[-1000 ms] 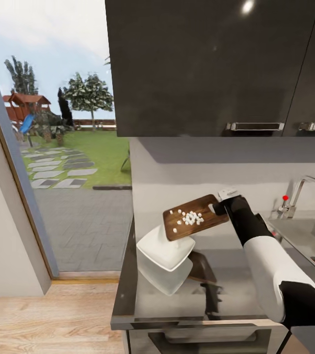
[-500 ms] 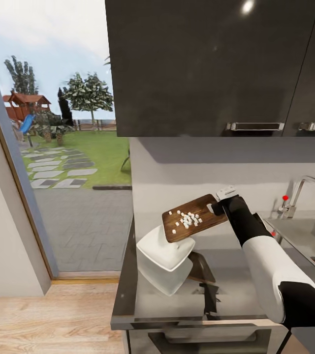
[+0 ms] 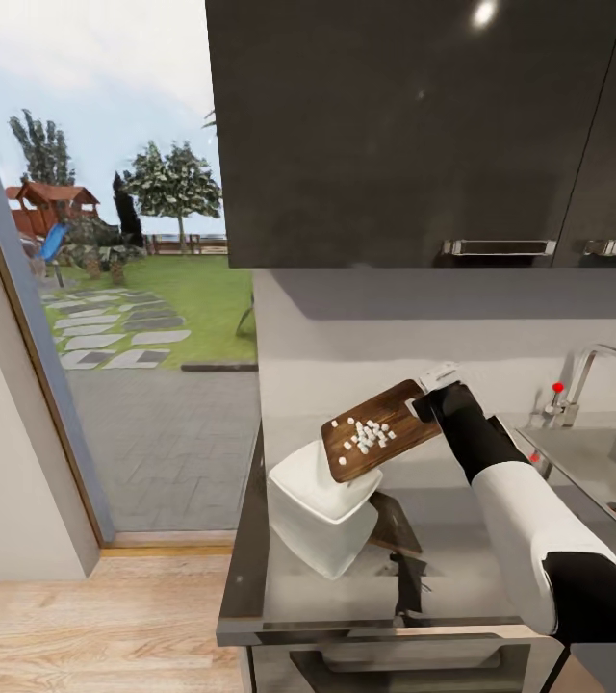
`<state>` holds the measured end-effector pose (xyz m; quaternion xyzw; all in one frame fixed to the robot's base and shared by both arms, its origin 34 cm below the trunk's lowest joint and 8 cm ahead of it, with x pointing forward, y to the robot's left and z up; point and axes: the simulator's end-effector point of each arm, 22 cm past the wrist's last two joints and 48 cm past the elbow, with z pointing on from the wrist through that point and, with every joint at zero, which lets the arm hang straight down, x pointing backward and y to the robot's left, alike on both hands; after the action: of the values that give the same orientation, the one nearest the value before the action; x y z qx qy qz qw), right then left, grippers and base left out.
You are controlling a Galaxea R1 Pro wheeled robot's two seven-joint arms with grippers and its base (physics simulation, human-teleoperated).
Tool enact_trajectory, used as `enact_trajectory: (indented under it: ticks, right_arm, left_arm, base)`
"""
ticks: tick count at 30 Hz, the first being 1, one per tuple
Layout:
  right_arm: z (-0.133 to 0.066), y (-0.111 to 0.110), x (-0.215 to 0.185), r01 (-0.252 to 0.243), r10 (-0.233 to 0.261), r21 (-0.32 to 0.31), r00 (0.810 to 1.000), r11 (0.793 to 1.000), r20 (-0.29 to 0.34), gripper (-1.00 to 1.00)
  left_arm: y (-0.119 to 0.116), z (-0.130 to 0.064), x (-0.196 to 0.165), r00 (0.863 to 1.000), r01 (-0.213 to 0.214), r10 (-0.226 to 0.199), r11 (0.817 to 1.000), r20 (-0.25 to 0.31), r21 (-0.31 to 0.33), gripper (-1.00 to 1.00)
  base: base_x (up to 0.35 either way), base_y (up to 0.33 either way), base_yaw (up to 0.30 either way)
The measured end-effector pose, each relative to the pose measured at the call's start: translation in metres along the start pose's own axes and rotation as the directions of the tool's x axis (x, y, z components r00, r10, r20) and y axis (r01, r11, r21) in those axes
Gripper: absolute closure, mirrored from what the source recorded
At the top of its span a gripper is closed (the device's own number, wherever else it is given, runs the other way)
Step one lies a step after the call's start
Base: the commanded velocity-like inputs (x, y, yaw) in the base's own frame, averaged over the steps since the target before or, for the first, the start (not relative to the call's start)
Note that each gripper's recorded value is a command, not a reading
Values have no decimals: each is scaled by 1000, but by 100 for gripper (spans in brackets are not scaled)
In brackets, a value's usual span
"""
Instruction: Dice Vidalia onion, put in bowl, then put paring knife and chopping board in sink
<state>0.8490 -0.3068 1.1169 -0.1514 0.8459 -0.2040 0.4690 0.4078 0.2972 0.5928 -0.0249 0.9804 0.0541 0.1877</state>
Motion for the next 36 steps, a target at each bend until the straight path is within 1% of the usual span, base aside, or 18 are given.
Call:
enact_trajectory:
  ticks: [13, 19, 25, 36]
  right_arm:
    - [-1, 1, -1, 2, -2, 0, 1000, 1000, 3, 100]
    - [-3, -2, -5, 0, 0, 6, 1000, 1000, 12, 100]
    - [-3, -5, -7, 10, -10, 18, 1000, 1000, 14, 100]
    - [-5, -9, -4, 15, -15, 32, 1000, 999, -6, 100]
  left_arm:
    - [-1, 0, -1, 1000, -1, 1, 1000, 2, 2, -100]
    - [-1, 0, -1, 1000, 0, 0, 1000, 2, 3, -100]
    - [-1, 0, -1, 1000, 0, 0, 1000, 2, 2, -100]
    - [-1, 0, -1, 1000, 0, 0, 1000, 2, 3, -100]
  base:
    - [0, 0, 0]
    - [0, 0, 0]
    - [0, 0, 0]
    - [0, 0, 0]
